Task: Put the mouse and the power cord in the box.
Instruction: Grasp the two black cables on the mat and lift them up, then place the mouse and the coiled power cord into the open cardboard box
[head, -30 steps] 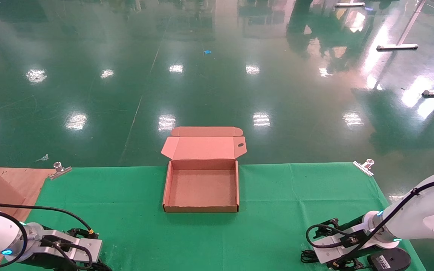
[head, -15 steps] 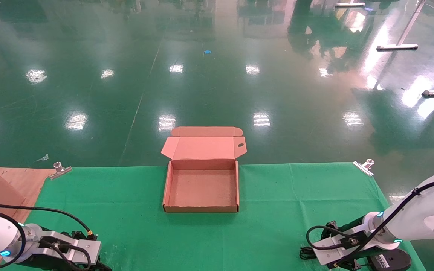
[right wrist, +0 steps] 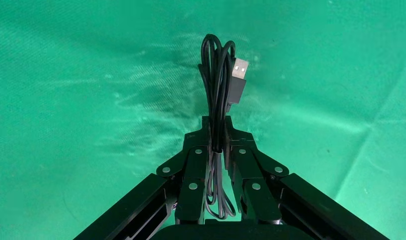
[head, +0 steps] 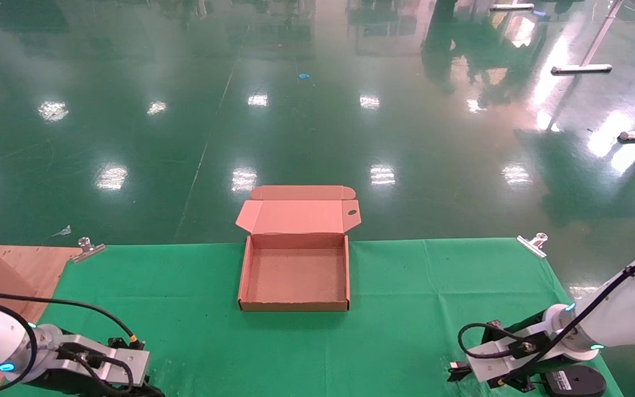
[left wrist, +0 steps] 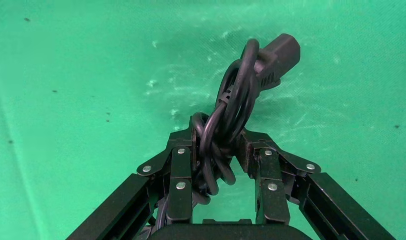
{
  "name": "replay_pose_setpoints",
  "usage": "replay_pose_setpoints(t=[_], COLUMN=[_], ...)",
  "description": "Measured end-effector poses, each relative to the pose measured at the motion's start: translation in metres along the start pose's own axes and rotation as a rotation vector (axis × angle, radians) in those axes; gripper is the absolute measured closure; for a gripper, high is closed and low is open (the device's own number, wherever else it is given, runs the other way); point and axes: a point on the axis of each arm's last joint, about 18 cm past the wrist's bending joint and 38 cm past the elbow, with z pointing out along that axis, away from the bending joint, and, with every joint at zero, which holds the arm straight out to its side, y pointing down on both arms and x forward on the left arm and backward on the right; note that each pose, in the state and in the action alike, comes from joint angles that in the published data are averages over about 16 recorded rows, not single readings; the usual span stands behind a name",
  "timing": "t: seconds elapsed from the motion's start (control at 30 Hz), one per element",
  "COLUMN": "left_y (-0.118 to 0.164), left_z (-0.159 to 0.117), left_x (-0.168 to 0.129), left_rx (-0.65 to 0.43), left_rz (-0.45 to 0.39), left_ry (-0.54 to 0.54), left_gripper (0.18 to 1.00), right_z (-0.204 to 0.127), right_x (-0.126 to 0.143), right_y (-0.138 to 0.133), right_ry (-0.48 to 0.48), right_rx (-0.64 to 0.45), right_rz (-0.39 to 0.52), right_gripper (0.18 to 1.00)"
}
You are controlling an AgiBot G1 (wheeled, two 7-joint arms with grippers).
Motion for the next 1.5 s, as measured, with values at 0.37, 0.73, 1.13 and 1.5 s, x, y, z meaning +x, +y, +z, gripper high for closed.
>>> replay_pose_setpoints(t=[0.37,0.73,1.13,1.5], left_y=[-0.03,-0.08,-0.144,-0.176], left_z=[-0.053,-0.121,-0.178,-0.19], left_x=[-0.04,-0.093,-0.153,-0.169], left_rx=[0.05,0.104,0.148,0.166], left_rz=[0.092,0.206,0.284,0.329], left_ry=[-0.022,-0.106,-0.311,-0.361], left_gripper=[0.863,0.864,0.865,0.866], right_z=[-0.066,-0.14,-0.192,-0.199], right_x=[0.045,0.11,0.181,0.198], right_y=[-0.007,-0.049,-0.128,-0.164], right_ry=[0.114,0.24,0.374,0.402], right_rx=[0.1,0.204,0.276,0.298], right_rz=[-0.01,-0.074,-0.149,-0.184], right_gripper=[0.959,0.959,0.96,0.96])
